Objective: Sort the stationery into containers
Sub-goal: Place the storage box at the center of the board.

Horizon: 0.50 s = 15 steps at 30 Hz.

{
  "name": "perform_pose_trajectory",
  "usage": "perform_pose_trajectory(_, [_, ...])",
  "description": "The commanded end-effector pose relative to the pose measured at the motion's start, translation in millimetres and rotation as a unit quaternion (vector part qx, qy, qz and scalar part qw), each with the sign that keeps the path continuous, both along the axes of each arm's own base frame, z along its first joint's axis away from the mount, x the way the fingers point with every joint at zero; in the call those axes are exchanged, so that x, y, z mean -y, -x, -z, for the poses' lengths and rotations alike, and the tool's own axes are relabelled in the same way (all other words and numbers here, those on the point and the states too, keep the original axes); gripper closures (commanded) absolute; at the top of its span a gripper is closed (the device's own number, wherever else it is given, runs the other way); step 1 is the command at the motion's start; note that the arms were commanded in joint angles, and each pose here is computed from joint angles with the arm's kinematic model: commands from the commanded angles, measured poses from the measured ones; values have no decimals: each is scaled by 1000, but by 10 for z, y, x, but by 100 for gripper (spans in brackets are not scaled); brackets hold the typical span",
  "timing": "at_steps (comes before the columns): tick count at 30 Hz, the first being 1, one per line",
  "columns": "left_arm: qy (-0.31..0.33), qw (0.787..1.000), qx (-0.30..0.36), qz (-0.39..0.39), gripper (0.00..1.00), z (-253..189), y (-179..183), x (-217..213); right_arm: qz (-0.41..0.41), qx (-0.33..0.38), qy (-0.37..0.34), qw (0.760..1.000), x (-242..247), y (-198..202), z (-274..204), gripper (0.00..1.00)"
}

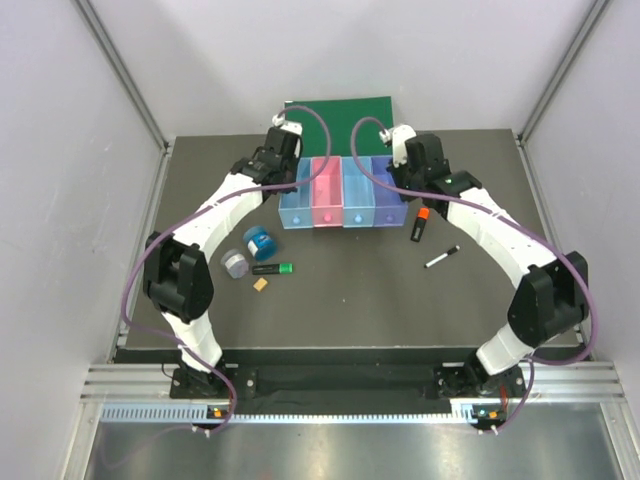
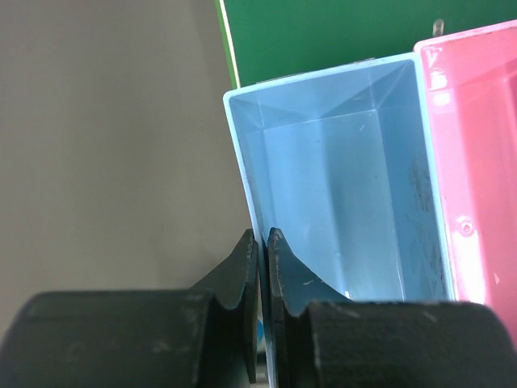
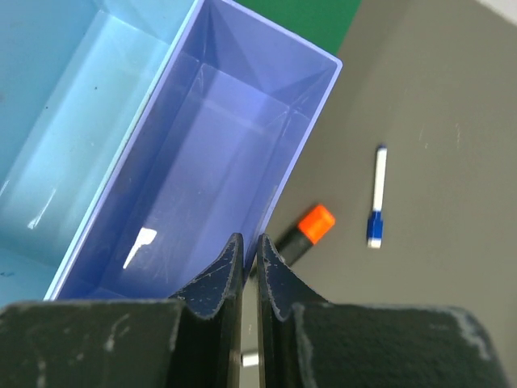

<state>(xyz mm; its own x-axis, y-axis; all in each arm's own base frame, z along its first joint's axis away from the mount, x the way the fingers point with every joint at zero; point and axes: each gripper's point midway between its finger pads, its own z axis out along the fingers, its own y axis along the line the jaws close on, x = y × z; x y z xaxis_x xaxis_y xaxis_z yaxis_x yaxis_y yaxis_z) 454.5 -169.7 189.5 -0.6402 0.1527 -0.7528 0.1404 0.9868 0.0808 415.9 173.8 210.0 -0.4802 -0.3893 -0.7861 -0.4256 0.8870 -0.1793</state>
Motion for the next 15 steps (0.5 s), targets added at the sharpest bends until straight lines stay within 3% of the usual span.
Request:
perform_pose_trajectory(1, [95,985,18,139,100,-349,393,842,-126,66,-98,985,-763,337,-587,100])
perform_pose_trajectory(7, [92,983,-17,156,100,-83,632,931,-124,47,-88,987,-725,493,-418,100])
perform_pose_trajectory(15, [76,984,-32,155,100,233,613,952,-120,38,-74,989,-711,464,-168,100])
